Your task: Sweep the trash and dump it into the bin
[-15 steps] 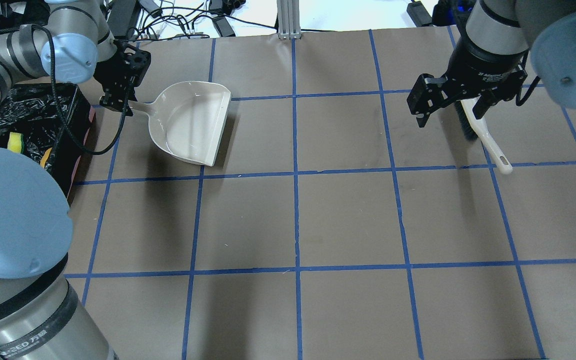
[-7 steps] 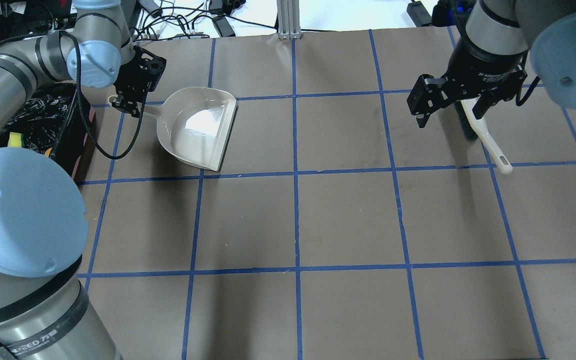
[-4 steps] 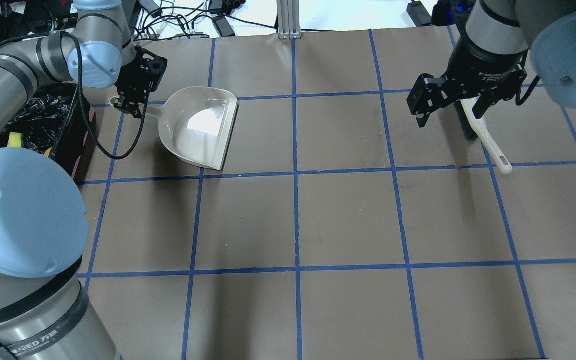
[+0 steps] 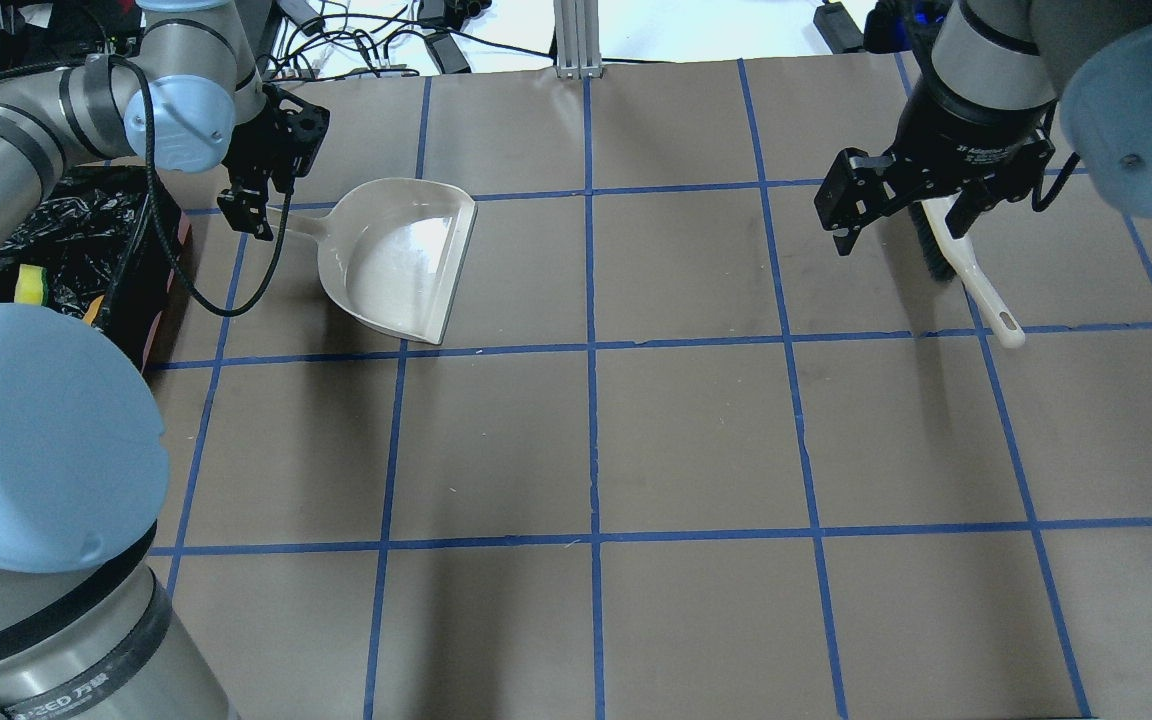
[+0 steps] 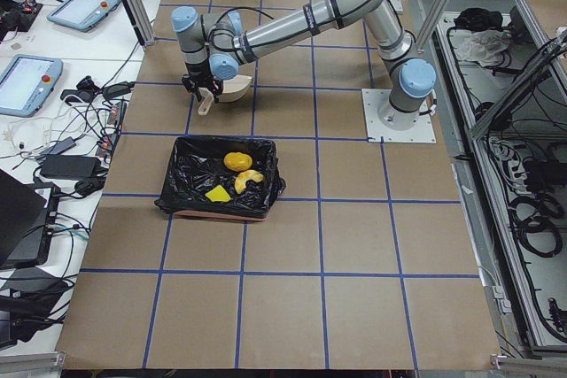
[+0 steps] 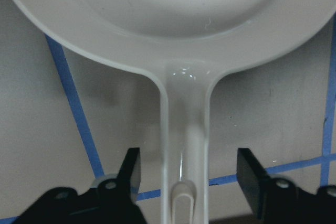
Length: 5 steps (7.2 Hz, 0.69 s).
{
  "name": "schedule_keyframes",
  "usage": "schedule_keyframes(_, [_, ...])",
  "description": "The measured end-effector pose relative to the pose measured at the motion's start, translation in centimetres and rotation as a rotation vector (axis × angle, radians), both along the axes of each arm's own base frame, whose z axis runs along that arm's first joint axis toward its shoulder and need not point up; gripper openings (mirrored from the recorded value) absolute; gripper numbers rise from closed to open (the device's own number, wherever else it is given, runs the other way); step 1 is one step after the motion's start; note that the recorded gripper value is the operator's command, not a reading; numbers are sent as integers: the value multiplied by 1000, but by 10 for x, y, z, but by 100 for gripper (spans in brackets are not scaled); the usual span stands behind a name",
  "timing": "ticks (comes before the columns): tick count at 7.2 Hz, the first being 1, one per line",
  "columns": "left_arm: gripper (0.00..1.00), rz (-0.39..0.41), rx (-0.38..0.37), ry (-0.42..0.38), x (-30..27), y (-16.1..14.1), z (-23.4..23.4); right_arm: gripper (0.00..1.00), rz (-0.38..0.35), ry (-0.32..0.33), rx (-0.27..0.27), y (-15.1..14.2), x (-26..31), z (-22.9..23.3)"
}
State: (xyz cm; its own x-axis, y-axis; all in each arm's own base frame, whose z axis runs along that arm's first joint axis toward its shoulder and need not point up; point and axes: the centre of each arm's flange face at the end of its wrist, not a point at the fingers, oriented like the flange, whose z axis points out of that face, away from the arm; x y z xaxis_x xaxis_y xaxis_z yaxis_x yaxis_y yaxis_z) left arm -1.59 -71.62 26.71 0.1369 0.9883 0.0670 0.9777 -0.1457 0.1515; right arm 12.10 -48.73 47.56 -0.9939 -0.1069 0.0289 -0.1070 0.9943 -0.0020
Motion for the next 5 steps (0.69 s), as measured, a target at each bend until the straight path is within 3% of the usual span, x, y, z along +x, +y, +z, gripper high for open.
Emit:
schedule_keyframes(2, [81, 85, -15, 3, -2, 12, 35, 100, 0, 4, 0, 0, 0, 0])
schedule_keyframes(5, [89, 355, -33, 72, -27, 55, 117, 100, 0, 6, 0, 0, -1, 0])
